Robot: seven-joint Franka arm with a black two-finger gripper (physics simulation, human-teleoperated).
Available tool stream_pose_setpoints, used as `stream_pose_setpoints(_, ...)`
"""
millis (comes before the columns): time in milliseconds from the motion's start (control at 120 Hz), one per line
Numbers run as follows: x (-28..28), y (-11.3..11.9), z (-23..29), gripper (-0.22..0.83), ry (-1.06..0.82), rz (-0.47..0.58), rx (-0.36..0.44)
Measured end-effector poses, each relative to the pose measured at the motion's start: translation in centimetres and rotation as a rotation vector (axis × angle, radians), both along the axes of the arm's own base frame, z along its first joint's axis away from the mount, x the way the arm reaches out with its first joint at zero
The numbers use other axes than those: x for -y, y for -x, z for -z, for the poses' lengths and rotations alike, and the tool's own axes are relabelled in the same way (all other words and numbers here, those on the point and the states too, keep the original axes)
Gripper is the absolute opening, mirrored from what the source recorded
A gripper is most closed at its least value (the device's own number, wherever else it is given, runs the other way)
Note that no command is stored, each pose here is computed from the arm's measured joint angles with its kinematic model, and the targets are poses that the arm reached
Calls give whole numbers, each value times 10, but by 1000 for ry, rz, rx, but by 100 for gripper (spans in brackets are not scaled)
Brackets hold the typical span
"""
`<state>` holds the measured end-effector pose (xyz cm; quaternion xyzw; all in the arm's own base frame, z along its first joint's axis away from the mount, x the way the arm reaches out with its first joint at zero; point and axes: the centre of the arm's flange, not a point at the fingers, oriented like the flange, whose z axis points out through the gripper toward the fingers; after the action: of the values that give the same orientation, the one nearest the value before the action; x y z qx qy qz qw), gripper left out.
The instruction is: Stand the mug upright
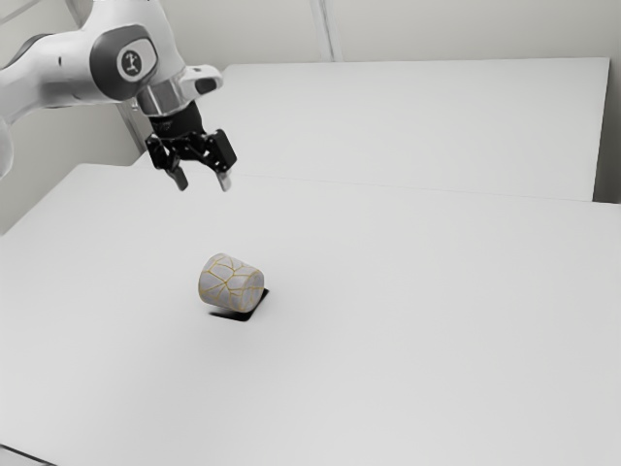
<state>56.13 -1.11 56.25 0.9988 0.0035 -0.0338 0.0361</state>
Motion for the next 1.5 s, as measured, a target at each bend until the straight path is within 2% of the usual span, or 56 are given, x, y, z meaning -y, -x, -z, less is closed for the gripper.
stream_pose_setpoints(175, -31, -3, 27, 62, 71, -9, 8)
stream_pose_setpoints(442, -109, -7, 69, 62, 171, -43, 36)
stream_pose_setpoints(883, -139, -5, 145, 62, 344, 123, 68)
stream_pose_setpoints(1500, -165, 3, 234, 62, 691, 145, 32)
